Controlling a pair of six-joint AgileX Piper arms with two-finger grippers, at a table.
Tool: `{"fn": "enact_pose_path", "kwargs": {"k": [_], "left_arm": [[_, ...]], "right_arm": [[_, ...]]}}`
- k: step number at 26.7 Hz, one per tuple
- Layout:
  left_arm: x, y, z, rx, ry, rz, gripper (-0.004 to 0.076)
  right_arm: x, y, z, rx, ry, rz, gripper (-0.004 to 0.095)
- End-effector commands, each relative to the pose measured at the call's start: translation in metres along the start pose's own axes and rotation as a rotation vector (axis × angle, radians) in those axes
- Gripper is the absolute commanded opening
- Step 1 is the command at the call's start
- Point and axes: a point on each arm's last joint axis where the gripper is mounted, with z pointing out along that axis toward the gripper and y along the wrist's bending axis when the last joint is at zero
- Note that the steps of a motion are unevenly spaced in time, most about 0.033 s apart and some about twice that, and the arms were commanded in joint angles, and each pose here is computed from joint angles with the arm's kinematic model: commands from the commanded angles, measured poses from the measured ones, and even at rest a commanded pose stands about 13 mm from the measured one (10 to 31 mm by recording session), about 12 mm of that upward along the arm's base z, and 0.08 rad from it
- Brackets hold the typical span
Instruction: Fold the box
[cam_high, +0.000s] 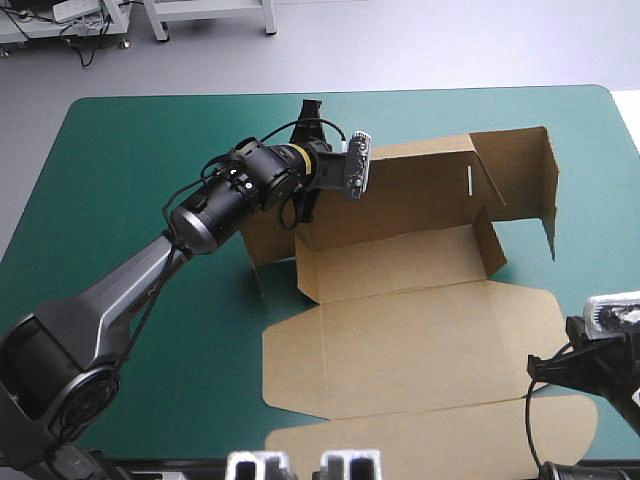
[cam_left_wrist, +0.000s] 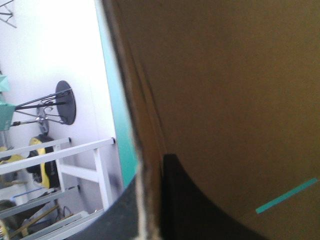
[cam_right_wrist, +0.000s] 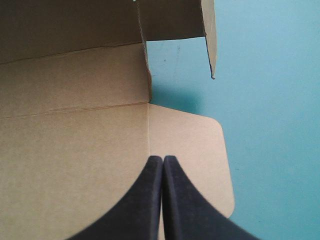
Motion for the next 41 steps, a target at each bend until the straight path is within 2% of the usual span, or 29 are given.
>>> {"fn": "enact_pose_path", "kwargs": {"k": [1,5,10,17,22,29,32,36,41], "left_arm": [[0.001,0.029,-0.035,-0.215,0.002,0.017,-0.001],[0.003,0.031,-0.035,-0.242,0.033,0.044,-0.001],[0.003,0.027,-0.033,-0.207,0.016,-0.017,-0.001],[0.011,0.0,-0.011,-0.141,0.071,-0.019,-0.001],[0.015,-0.012,-0.008,-0.238,0.076,-0.02,-0.001],[0.025,-0.028,-0.008,-0.354,0.093,-0.033,-0.001],[0.029,-0.036,-0.007,-0.38,0.105,-0.037,-0.001],[0.034,-0.05,-0.002,-0.425,0.108,-0.019,-0.001],[0.035,-0.052,-0.001,-0.433,0.107,-0.024,-0.001]], "right_arm": [[-0.022,-0.003,-0.001,0.008,-0.059,-0.012,-0.0015],[-0.03,-0.004,0.005,0.004,-0.043,-0.032,-0.0015],[-0.035,-0.006,0.01,0.006,-0.046,-0.034,-0.0015],[-0.04,-0.007,0.011,0.016,-0.086,-0.031,-0.0015],[-0.053,-0.009,0.018,0.008,-0.075,-0.017,-0.0015],[-0.112,-0.016,0.034,-0.025,-0.131,0.059,-0.0015],[-0.142,-0.018,0.048,-0.067,-0.131,0.091,-0.0015],[-0.192,-0.022,0.099,-0.18,-0.079,0.131,-0.0015],[-0.226,-0.025,0.187,-0.362,0.119,0.207,-0.0015]]}}
